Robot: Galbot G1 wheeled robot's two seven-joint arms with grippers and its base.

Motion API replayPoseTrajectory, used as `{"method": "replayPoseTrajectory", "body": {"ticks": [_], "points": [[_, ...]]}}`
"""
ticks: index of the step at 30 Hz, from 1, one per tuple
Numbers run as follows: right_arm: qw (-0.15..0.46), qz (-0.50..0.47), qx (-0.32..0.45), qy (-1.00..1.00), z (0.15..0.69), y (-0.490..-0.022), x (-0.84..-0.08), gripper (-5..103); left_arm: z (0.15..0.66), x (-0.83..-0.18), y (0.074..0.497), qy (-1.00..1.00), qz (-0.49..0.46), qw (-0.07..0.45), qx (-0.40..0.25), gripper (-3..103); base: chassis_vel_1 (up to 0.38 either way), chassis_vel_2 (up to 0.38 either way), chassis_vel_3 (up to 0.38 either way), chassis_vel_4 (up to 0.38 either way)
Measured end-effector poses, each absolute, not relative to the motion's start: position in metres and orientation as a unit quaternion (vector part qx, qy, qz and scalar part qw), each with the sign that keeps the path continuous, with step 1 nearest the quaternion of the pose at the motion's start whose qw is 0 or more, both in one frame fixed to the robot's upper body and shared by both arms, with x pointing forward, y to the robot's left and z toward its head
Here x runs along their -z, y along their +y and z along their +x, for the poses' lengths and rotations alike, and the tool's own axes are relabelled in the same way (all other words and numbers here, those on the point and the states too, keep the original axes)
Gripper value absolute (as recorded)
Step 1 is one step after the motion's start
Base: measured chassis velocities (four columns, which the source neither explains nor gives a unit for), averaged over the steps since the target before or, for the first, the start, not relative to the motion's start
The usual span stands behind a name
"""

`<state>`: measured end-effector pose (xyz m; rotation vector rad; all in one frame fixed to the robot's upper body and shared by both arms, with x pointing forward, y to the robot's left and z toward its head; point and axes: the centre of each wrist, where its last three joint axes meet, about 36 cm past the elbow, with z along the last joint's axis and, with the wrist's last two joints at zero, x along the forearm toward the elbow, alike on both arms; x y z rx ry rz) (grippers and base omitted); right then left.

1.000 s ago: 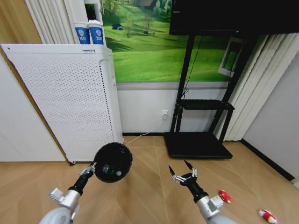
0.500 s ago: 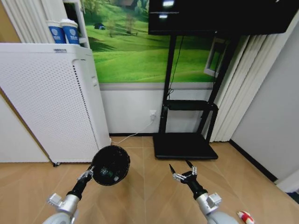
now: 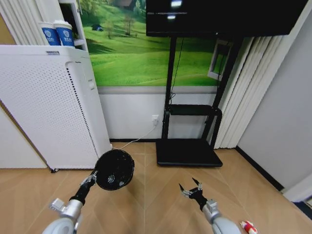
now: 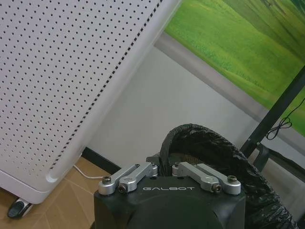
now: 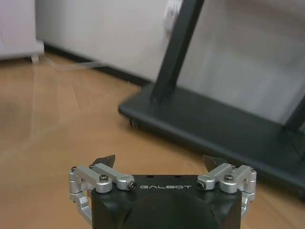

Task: Pick up the trash bin and place the garbage on the floor into it.

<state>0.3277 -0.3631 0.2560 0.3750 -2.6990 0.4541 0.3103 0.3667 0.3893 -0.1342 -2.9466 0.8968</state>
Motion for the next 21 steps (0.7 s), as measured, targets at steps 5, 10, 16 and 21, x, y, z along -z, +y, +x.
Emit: {"method": "replayPoseTrajectory", "body": {"ticks": [5, 10, 16, 21], "points": [[0.234, 0.130, -0.177, -0.947, 0.311, -0.390, -0.216, 100, 0.313, -0.390, 0.367, -0.961, -0.048, 0.025, -0.273, 7, 0.000, 0.000, 0.000, 0.000], [0.265, 0.122, -0.184, -0.938, 0.302, -0.401, -0.194, 100, 0.313, -0.390, 0.363, -0.961, -0.051, 0.024, -0.272, 7, 0.000, 0.000, 0.000, 0.000], [0.294, 0.093, -0.190, -0.932, 0.309, -0.413, -0.168, 100, 0.309, -0.389, 0.361, -0.961, -0.056, 0.023, -0.271, 7, 0.000, 0.000, 0.000, 0.000], [0.307, 0.065, -0.201, -0.928, 0.323, -0.431, -0.162, 100, 0.309, -0.390, 0.361, -0.961, -0.058, 0.020, -0.271, 7, 0.000, 0.000, 0.000, 0.000]]}}
